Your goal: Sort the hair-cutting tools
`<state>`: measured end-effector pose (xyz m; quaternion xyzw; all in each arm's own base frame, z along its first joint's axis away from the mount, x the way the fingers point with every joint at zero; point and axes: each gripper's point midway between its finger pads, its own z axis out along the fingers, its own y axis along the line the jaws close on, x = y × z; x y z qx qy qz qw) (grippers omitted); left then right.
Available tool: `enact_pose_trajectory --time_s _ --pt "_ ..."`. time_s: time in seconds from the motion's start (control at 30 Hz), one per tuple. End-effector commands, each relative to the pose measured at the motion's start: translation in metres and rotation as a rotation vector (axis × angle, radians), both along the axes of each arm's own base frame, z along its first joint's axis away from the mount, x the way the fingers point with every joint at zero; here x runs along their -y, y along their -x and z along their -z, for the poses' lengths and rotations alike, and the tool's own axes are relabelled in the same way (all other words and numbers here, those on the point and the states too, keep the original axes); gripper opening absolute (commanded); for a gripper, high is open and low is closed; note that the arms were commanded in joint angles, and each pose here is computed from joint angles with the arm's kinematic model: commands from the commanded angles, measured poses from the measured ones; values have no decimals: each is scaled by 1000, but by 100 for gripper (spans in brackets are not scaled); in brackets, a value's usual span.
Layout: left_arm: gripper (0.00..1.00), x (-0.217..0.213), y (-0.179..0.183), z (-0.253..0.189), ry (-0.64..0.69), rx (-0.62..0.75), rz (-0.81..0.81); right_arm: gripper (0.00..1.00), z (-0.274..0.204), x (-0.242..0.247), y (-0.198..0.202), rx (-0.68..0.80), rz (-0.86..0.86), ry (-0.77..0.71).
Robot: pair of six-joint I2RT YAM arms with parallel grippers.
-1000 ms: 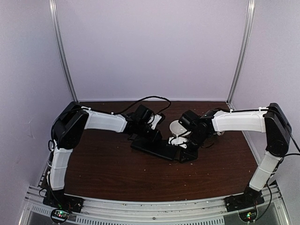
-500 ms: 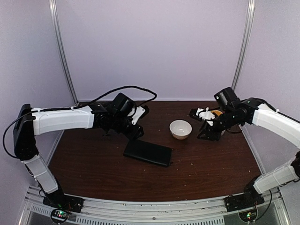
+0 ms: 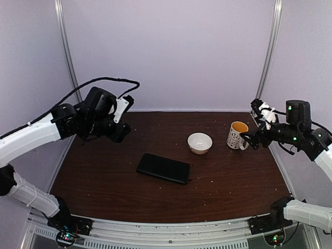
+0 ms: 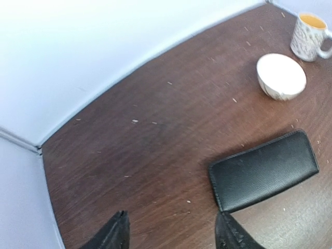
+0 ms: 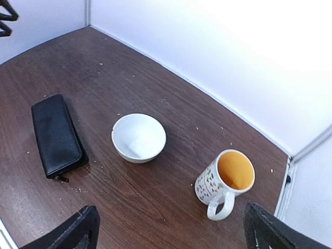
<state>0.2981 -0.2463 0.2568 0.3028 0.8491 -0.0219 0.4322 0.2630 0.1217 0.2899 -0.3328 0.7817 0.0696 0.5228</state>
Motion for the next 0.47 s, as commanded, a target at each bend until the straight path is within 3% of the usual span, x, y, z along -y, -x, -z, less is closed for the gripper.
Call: enact_pose_trajectory --time_s 0.0,0.07,0.17,0.27,0.43 --pt "64 -47 0 -35 5 130 -129 100 -19 40 -6 121 244 -112" --pt "72 -62 0 -45 12 183 -172 100 -32 55 -6 181 339 -174" --pt "97 -88 -4 -52 37 280 -296 100 -41 83 -11 245 541 -325" --pt "98 -114 -3 -39 122 343 -467 100 -32 92 -18 234 619 -382" --pt "98 -125 2 -24 212 361 -541 100 -21 88 -20 220 589 -373"
